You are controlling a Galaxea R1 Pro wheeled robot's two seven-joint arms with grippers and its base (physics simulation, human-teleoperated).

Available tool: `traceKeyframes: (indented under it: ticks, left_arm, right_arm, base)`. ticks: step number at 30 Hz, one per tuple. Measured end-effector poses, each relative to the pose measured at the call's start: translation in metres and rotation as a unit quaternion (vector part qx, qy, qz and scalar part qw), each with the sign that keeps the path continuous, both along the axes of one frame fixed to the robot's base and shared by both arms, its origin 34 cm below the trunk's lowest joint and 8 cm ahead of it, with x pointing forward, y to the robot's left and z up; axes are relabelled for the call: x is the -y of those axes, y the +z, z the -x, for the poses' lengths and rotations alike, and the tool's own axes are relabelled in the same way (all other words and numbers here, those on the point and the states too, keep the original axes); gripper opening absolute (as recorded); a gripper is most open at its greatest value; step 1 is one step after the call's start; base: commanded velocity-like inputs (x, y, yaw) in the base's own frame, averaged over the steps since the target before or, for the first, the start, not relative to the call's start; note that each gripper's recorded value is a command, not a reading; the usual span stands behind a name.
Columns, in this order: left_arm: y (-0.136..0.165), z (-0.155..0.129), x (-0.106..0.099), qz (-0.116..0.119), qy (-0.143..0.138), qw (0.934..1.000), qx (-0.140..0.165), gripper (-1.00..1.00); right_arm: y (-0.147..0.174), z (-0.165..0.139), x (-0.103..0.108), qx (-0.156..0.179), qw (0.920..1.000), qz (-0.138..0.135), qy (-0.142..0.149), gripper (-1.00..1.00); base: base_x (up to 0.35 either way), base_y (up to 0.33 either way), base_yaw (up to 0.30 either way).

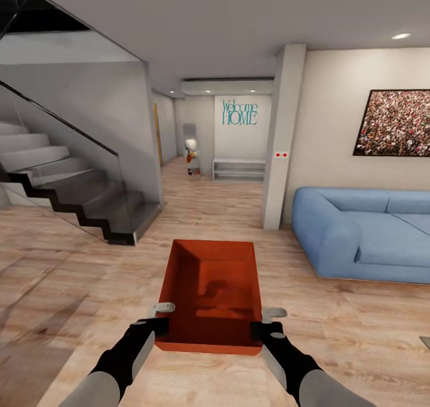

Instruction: Move the two storage containers from the living room to the garage. In the garage, place one container on the floor and stack the other container on top of it (either order is fine).

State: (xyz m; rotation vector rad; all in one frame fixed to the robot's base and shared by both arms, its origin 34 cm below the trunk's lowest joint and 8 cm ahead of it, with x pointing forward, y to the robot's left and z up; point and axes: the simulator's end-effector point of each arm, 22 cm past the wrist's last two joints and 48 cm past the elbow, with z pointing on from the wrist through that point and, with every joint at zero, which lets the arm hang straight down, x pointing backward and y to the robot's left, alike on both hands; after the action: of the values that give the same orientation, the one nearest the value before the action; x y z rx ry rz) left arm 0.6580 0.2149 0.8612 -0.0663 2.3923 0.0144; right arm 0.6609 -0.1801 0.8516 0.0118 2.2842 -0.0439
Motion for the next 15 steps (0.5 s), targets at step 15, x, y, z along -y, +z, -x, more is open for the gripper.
traceKeyframes:
  ticks: [15]
  left_arm:
    - [-0.0002, 0.0002, 0.0000, 0.000, 0.001, 1.0000, 0.000, -1.00]
  right_arm:
    - [0.0003, -0.0003, 0.0000, 0.000, 1.0000, 0.001, 0.001, -1.00]
  base:
    - [0.323, 0.000, 0.000]
